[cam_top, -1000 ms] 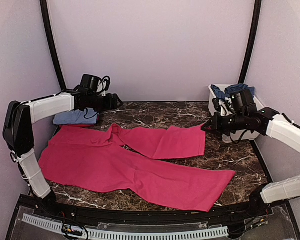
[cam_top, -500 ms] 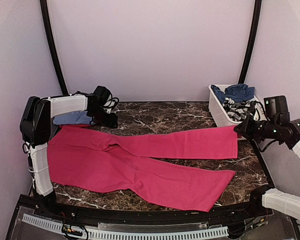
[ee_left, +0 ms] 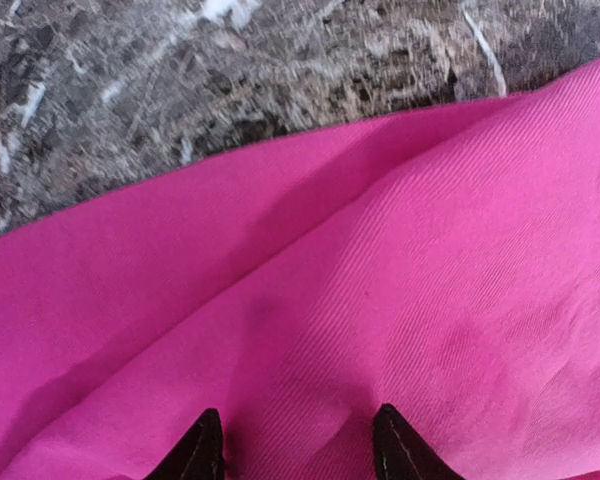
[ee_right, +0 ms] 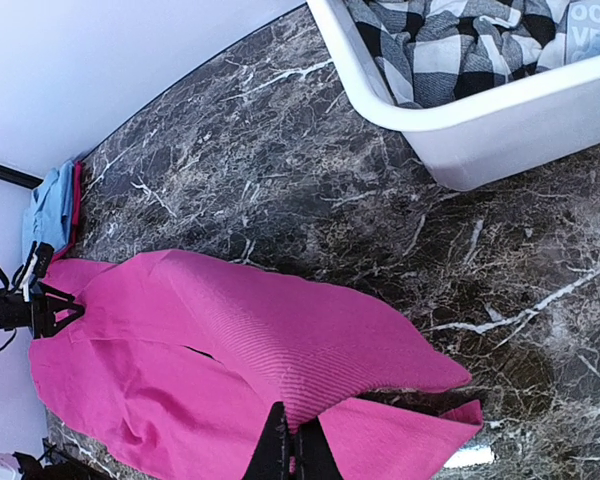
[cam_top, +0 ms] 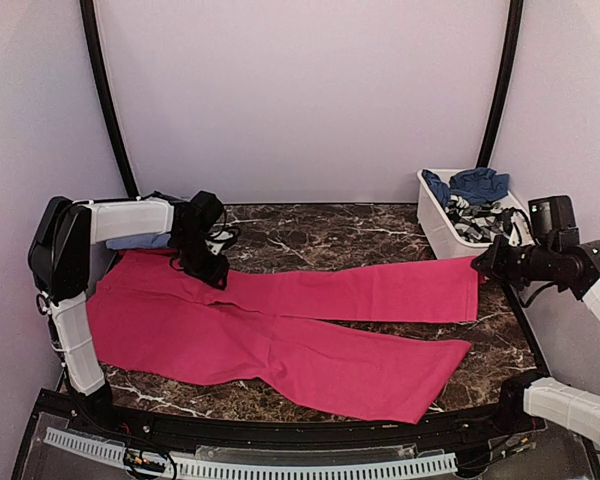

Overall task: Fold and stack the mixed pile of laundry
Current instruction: Flatten out the crumpled trousers at the center of the board.

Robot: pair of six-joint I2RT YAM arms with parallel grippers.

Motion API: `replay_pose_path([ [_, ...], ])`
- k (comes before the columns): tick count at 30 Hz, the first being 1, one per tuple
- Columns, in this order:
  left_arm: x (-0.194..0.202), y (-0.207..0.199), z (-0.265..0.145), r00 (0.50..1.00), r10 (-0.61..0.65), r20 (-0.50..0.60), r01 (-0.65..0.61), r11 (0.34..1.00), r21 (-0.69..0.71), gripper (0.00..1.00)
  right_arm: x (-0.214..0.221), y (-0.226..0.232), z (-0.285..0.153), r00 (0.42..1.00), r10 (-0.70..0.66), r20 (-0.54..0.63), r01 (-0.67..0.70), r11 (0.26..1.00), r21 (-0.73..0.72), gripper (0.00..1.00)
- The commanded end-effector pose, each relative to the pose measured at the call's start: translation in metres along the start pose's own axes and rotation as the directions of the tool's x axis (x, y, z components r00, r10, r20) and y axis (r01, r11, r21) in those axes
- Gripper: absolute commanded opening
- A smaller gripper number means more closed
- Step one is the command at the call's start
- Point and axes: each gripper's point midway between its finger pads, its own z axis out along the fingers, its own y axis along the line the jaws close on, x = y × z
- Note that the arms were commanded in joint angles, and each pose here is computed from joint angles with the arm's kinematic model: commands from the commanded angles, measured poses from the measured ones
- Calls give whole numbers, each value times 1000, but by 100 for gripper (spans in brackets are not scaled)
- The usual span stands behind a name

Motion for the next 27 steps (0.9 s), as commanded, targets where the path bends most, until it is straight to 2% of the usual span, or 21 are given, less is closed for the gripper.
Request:
replay_pose_path([
  [1, 14, 0, -18, 999, 34, -10, -34, 999, -12, 49, 3, -9, 4, 1000, -4, 8, 4, 1000, 13, 0],
  [5, 7, -1, -26, 999, 40, 31, -40, 999, -11, 51, 3, -11, 12, 1000, 8, 2, -8, 1000, 8, 0],
  [7, 6, 4, -31, 999, 16, 47, -14, 999, -29, 56, 5, -12, 14, 1000, 9, -8, -9, 1000, 12, 0],
  [10, 10, 16, -43, 994, -76, 74, 80, 995, -52, 63, 8, -12, 17, 1000, 16, -16, -16, 1000, 1, 0],
  [15, 28, 44, -50, 959, -261, 107, 269, 961, -67, 69, 20, -20, 34, 997, 38, -60, -38, 999, 9, 0],
  [16, 32, 55, -51, 940, -324, 111, 333, 940, -74, 70, 19, -24, 35, 998, 42, -52, -40, 999, 29, 0],
  [22, 47, 87, -35, 895, -441, 75, 447, 879, -167, 71, -10, -45, 18, 993, 96, 72, -103, 990, 98, 0],
  [26, 48, 93, -20, 894, -445, 54, 446, 876, -185, 71, -17, -59, 10, 985, 139, 103, -150, 984, 100, 0],
  [27, 53, 93, -12, 898, -439, 20, 434, 879, -198, 71, -17, -59, 10, 985, 142, 100, -151, 984, 91, 0],
])
